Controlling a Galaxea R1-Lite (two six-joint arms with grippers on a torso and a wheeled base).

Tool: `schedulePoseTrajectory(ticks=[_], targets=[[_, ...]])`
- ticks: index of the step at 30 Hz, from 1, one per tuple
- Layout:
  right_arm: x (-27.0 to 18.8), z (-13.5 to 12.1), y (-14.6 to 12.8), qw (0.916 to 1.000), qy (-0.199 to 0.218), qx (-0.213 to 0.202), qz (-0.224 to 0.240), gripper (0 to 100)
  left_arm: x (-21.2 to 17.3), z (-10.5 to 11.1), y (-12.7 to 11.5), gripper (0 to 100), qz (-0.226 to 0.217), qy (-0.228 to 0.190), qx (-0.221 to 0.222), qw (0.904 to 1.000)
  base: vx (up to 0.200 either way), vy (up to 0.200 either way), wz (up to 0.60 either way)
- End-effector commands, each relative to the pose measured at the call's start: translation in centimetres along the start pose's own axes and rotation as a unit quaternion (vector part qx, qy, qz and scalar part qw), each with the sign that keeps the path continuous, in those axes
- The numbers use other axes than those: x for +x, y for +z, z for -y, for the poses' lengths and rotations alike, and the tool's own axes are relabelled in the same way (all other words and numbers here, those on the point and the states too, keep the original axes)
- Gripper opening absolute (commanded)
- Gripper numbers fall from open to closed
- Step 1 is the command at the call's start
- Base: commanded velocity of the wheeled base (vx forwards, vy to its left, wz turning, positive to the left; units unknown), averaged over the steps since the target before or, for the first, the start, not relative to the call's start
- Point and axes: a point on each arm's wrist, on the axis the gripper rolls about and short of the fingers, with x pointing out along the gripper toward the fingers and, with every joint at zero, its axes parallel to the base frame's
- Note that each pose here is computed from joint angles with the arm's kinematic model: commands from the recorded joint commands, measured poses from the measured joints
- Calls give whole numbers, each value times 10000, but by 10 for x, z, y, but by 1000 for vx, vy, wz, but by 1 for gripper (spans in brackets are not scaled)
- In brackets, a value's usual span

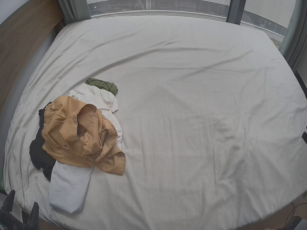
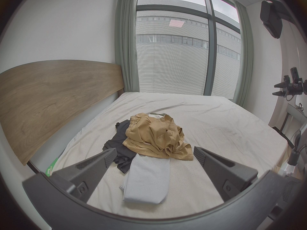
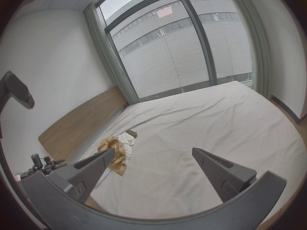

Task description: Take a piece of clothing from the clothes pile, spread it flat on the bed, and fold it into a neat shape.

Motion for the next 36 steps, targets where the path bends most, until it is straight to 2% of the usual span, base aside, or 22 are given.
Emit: schedulePoseTrajectory(ticks=[1,7,19,29,36], targets=[[34,5,2,9988,153,239,-396,100,0,0,-5,100,-4,3,10,10000,0,0,0],[63,11,0,9969,139,530,-568,100,0,0,-5,100,-4,3,10,10000,0,0,0],[97,12,-3,9942,261,600,-851,100,0,0,-5,100,-4,3,10,10000,0,0,0],[138,-7,-19,9828,825,634,-1526,100,0,0,-5,100,-4,3,2,10000,0,0,0],[181,-31,-34,9774,1431,524,-1467,100,0,0,-5,100,-4,3,-21,10000,0,0,0]])
